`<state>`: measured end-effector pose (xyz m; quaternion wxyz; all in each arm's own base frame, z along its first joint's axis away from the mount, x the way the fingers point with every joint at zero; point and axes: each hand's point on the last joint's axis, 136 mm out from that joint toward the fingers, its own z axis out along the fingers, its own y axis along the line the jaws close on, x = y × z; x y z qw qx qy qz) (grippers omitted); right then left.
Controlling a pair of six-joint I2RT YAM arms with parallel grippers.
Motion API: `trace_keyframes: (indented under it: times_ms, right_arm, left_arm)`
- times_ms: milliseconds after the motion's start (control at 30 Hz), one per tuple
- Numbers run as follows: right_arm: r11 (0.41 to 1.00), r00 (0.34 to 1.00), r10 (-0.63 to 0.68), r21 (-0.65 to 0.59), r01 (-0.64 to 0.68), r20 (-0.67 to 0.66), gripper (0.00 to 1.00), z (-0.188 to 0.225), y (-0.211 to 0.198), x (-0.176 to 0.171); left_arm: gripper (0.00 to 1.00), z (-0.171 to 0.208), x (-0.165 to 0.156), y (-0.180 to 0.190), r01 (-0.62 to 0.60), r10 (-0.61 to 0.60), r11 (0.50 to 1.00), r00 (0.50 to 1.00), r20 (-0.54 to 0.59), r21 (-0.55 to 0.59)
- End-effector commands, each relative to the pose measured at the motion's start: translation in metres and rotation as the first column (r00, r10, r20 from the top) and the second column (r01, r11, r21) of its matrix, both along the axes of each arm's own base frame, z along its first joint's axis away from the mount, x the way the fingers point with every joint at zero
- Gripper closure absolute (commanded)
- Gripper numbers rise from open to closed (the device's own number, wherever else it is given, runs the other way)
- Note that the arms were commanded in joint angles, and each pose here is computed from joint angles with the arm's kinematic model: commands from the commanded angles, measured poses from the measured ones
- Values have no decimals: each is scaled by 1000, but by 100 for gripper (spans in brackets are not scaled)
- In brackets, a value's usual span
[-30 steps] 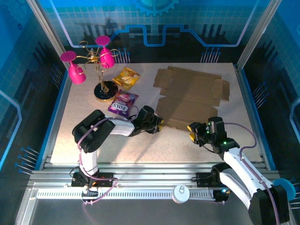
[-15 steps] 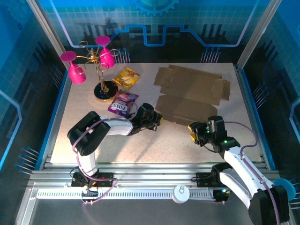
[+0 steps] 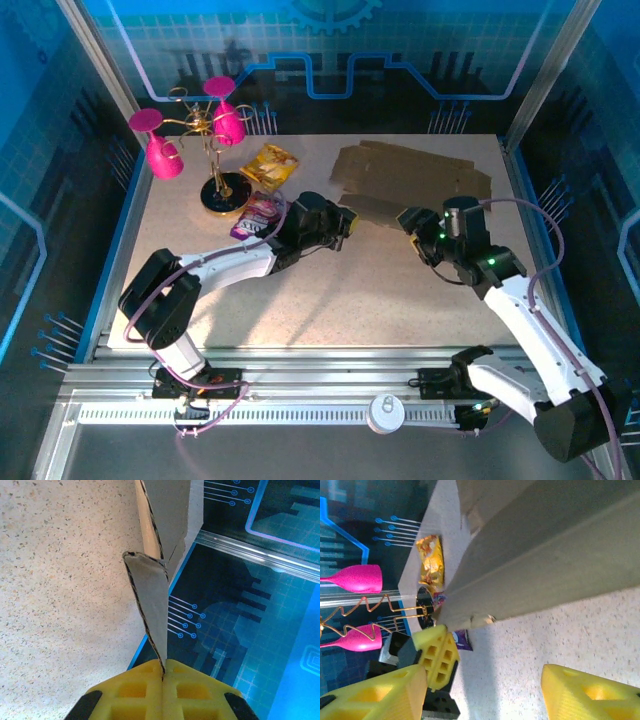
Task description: Fold the paper box
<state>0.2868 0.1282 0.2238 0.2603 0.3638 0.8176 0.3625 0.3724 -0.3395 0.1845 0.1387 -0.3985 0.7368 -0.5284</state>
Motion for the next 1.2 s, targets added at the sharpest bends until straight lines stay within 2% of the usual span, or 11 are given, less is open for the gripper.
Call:
trace_keyframes:
  times_ms: [0,233,567,667,767,833,900,967,1000,1067,1167]
  right_arm:
    - [983,973,-117,114,142,-199,38,-31,11,-16]
    - [912,938,-324,224,345,-126,37,-18,4,12]
    - [867,914,-365,294,402,-176,44,-32,13,50]
    - [866,910,-366,286,410,-195,58,-37,14,56]
    - [864,913,-363,299,404,-184,97,-34,14,63]
    - [888,928,-339,273,369,-152,100,-25,11,64]
    - [914,951,-304,262,309,-59,100,12,10,72]
    - [930,963,-269,262,260,0,100,35,10,74]
    - [935,968,-250,266,234,28,100,46,10,76]
    - [944,975,-214,268,192,57,100,62,10,76]
    - [952,979,-172,272,137,109,100,87,10,74]
  left_arm:
    - [100,22,0,-1,8,-8,1000,999,48,4]
    - [100,33,-1,-4,26,-25,1000,997,72,-15]
    - [100,43,-8,0,35,-33,999,996,89,-29]
    - [100,50,-10,-1,45,-42,999,993,106,-30]
    - [100,61,-13,1,58,-55,998,990,128,-27]
    - [98,72,-13,5,66,-62,998,986,154,-20]
    - [68,84,-13,18,66,-67,998,983,172,8]
    - [43,95,-10,39,41,-48,998,982,182,44]
    - [35,98,-10,53,23,-34,998,984,176,63]
    - [28,103,-6,82,-24,11,997,986,165,76]
    - [24,101,-1,125,-108,99,992,987,130,69]
